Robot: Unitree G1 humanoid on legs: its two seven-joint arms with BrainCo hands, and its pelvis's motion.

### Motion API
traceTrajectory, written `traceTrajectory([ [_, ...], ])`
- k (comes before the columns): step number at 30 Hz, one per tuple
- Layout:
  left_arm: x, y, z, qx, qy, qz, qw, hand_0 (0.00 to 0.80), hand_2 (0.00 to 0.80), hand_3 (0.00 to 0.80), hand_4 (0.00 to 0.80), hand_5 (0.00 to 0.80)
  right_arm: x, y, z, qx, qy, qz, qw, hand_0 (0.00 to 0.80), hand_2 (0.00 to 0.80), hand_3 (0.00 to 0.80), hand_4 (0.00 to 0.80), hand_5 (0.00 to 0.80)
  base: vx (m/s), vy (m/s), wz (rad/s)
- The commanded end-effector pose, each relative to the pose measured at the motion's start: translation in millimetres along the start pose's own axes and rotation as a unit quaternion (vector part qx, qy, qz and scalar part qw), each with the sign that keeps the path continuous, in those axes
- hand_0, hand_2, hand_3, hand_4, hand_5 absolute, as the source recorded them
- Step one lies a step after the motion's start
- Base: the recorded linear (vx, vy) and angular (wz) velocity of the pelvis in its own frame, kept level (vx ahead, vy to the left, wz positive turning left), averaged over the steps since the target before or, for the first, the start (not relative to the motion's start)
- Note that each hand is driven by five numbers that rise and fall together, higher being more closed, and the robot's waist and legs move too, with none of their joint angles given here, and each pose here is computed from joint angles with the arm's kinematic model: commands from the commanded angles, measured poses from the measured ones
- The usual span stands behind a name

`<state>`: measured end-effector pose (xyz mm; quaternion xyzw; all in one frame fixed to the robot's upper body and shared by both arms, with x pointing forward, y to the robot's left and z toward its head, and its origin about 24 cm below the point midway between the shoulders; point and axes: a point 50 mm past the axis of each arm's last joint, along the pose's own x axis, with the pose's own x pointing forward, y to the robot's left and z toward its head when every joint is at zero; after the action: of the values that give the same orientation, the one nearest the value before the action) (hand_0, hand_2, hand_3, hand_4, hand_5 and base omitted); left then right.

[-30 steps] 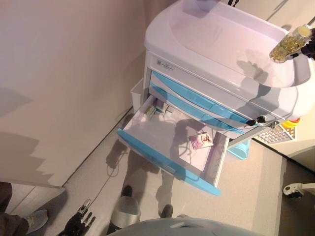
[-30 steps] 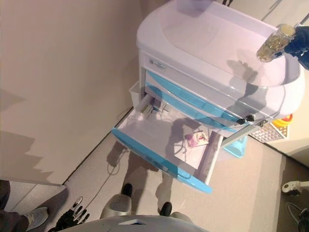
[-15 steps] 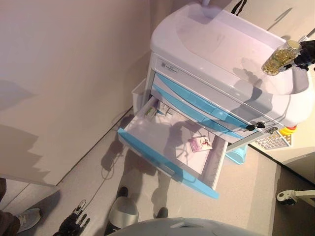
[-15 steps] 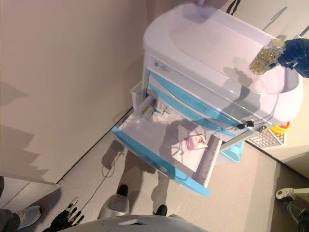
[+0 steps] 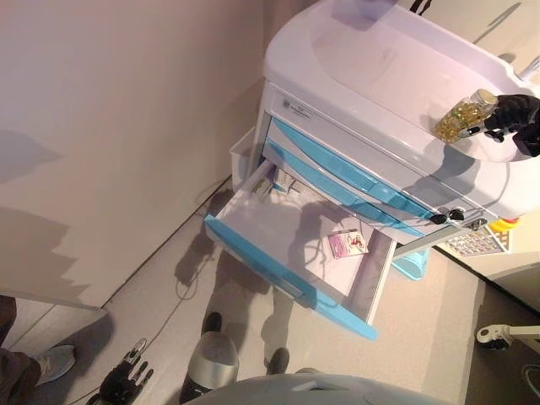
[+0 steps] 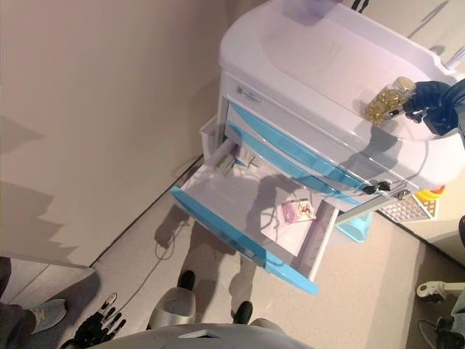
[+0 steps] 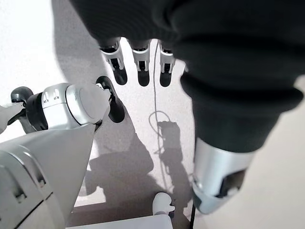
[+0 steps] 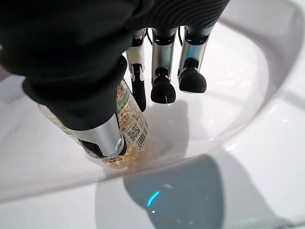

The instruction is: Open the drawer and pick up the medicine

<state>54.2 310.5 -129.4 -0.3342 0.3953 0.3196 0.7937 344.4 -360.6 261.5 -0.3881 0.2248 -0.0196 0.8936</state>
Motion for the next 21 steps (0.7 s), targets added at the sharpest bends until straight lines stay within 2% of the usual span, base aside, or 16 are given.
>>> traceTrajectory([
  [1,-4.8,8.9,6.5,0.04,0.007,-0.002,0.999,0.0,0.0,0.0,0.0,0.0,-2.3,-6.4,4.9,-0.008,-0.018,-0.028,0.999,0.8,0.8,0.8,0.8,0.8,0.011,0.014,0.09],
  [7,-4.3,7.3,2.6,0.042,0.011,-0.008,0.999,0.0,0.0,0.0,0.0,0.0,3.9,-0.4,-3.8,-0.011,-0.002,-0.024,1.0,0.8,0.8,0.8,0.8,0.8,0.009,0.011,0.03],
  [9,-4.6,7.7,2.3,0.044,0.013,-0.008,0.999,0.0,0.0,0.0,0.0,0.0,3.6,-2.0,-6.4,-0.017,0.003,-0.032,0.999,0.0,0.0,0.0,0.0,0.0,0.0,0.0,0.0],
  [21,-6.7,13.3,-0.1,0.045,0.02,-0.002,0.999,0.0,0.0,0.0,0.0,0.0,0.2,-8.9,-0.4,-0.017,-0.007,-0.055,0.998,0.0,0.0,0.0,0.0,0.0,0.0,0.0,0.0],
])
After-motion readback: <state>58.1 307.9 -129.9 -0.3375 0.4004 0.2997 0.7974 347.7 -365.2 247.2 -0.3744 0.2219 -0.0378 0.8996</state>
